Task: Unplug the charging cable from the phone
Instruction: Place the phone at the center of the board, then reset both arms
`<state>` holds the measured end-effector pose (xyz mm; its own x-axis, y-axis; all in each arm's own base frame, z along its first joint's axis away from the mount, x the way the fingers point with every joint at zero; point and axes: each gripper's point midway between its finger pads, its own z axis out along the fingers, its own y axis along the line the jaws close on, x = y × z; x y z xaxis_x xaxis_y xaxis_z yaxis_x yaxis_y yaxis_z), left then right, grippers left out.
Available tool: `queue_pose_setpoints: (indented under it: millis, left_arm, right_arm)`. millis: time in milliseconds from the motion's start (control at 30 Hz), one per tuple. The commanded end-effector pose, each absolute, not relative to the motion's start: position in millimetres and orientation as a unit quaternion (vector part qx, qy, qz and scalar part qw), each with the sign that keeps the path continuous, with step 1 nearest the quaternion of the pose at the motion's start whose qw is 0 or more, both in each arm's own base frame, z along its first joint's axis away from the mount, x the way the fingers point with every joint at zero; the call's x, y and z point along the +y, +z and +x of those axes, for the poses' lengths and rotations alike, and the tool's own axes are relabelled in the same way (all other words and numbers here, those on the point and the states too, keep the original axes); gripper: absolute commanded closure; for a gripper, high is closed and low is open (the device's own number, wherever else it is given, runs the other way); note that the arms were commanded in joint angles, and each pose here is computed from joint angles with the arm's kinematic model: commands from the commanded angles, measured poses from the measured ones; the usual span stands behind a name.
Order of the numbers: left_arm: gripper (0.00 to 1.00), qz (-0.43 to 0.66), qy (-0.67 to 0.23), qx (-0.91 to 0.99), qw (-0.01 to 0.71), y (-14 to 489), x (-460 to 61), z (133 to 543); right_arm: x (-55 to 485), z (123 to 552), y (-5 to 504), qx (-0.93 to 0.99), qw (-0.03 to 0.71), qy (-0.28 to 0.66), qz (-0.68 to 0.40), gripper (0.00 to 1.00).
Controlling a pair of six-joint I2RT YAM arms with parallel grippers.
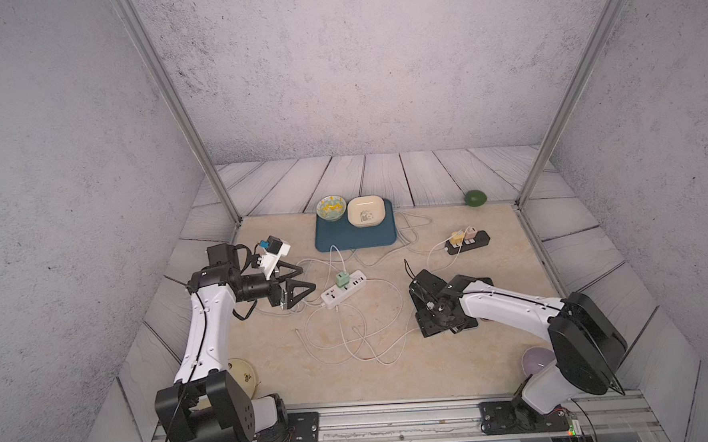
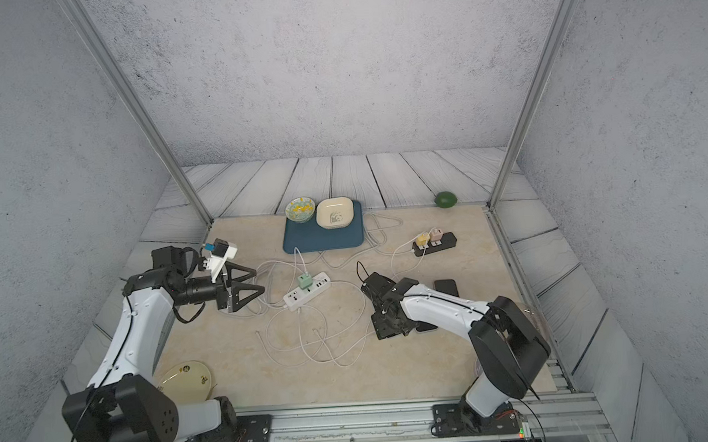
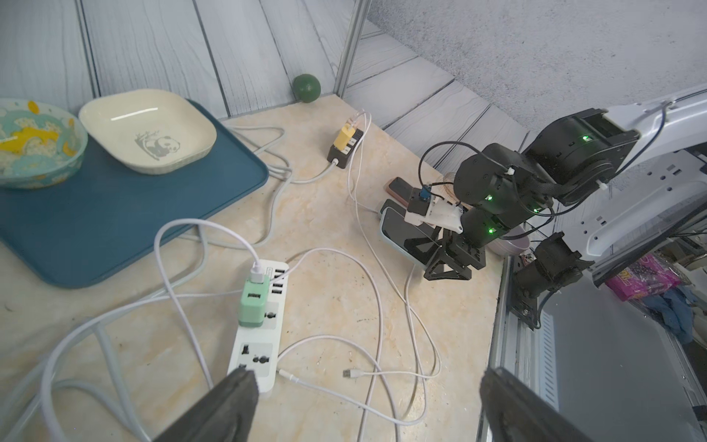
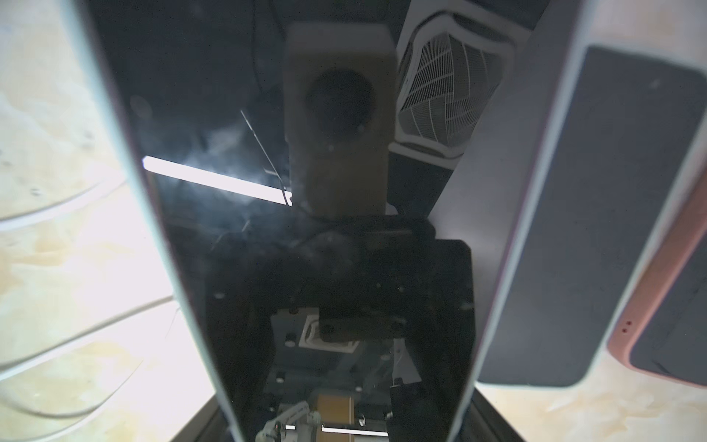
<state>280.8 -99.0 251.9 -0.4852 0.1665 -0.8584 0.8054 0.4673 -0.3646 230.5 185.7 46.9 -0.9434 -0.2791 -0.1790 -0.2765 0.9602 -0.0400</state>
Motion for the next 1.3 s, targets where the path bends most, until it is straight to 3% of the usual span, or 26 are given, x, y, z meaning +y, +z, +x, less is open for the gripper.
queue_pose_setpoints:
  millis: [0, 333, 433, 533, 633, 767, 800, 833, 1067, 1267]
  left_arm:
    - [0.02, 0.288, -0.392, 0.777, 0.400, 250.3, -91.6, 294.2]
    - [0.02, 0.231, -0.353, 0.814, 0.400, 228.6, -75.7, 319.2]
    - [0.02, 0.215, -0.346, 0.820, 0.402, 225.2, -72.0, 325.3]
    - [0.02, 0.203, -0.343, 0.825, 0.400, 220.8, -69.5, 329.1]
    - [0.02, 0.196, -0.342, 0.829, 0.397, 217.5, -67.9, 331.7]
    - [0.02, 0.187, -0.337, 0.834, 0.395, 212.0, -65.4, 334.8]
    - [0.02, 0.185, -0.335, 0.835, 0.395, 211.1, -64.6, 335.7]
    - [0.02, 0.183, -0.333, 0.836, 0.395, 210.1, -63.9, 336.3]
    - [0.02, 0.169, -0.316, 0.840, 0.407, 203.2, -57.8, 344.2]
    - [0.02, 0.149, -0.295, 0.840, 0.429, 187.0, -49.2, 356.9]
  right_arm:
    - [193.8, 235.2, 47.1, 0.988, 0.082, 0.011, -0.126, 0.98]
    - [193.5, 235.4, 19.1, 0.992, 0.046, 0.008, -0.115, 0.93]
    - [191.8, 234.6, 17.3, 0.993, 0.042, 0.005, -0.114, 0.86]
    - [189.7, 234.3, 18.6, 0.993, 0.042, 0.003, -0.114, 0.68]
    - [187.5, 234.9, 22.8, 0.992, 0.047, 0.001, -0.114, 0.40]
    - [187.3, 236.1, 28.3, 0.992, 0.052, 0.005, -0.115, 0.19]
    - [187.5, 236.4, 29.6, 0.992, 0.053, 0.009, -0.114, 0.06]
    - [188.3, 236.8, 31.3, 0.992, 0.054, 0.015, -0.114, 0.01]
    - [188.5, 255.4, 55.6, 0.987, 0.102, 0.047, -0.112, 0.01]
    - [162.1, 294.2, 92.3, 0.974, 0.200, 0.040, -0.096, 0.01]
